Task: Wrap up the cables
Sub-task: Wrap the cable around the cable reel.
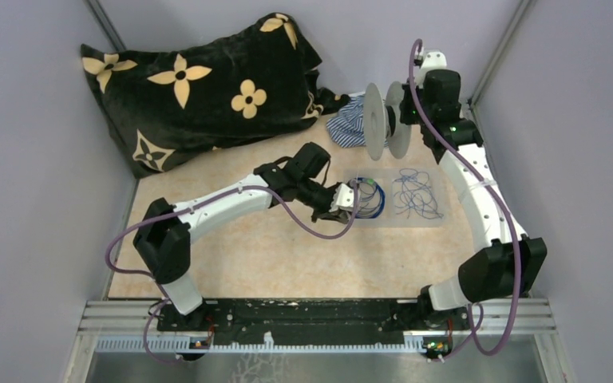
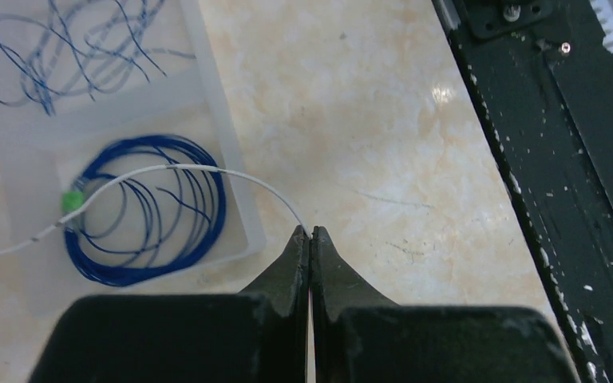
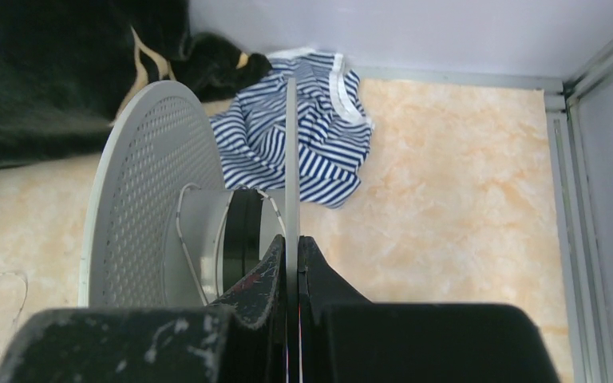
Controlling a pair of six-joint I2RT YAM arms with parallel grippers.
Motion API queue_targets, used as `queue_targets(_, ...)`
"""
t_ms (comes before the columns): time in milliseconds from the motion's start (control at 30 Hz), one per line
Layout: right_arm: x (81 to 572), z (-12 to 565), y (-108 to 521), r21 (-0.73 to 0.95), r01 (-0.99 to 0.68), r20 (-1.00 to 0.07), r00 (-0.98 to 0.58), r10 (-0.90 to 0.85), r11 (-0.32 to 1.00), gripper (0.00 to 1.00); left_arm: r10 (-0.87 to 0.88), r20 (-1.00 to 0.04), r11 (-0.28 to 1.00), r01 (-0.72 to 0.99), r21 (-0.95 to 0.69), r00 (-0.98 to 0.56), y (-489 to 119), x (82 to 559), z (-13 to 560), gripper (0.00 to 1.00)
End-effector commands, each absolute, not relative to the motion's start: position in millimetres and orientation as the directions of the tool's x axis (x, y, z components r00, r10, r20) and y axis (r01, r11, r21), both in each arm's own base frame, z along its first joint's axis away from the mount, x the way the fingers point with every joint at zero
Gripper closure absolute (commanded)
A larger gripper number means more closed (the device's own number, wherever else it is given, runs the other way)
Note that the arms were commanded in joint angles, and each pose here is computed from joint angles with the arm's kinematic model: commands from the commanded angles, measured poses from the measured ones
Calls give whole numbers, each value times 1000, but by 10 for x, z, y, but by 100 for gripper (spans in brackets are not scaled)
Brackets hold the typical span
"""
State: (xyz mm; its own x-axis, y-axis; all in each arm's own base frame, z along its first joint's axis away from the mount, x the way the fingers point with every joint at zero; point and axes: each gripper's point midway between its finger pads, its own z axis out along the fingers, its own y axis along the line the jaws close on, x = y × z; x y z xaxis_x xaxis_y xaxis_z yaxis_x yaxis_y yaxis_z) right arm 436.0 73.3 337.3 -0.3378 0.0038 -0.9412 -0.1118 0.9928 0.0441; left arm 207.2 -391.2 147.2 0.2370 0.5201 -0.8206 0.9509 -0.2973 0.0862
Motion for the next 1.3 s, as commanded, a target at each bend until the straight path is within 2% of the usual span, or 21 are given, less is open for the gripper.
queue_targets(0,4432,3859,675,50,-94,-988,-149,36,994,100,447,-845,-313,936,159,293,-4111,2044,1993,100)
queue_targets(333,4366,3569,815,29,-140,-980,-197,1,990,100,360,-921,-201,977,76,146,-4544,2260,2564,100)
queue_targets(767,4260,3254,797,-16,-162,-972,-231,-54,987,100,240,-962,-90,989,114,132,-4533,2513,3481,100)
queue_targets(1267,3959,2885,1006,-109,-374,-952,-227,-205,921,100,160,-987,115,993,38,20,-4198,3281,3696,100)
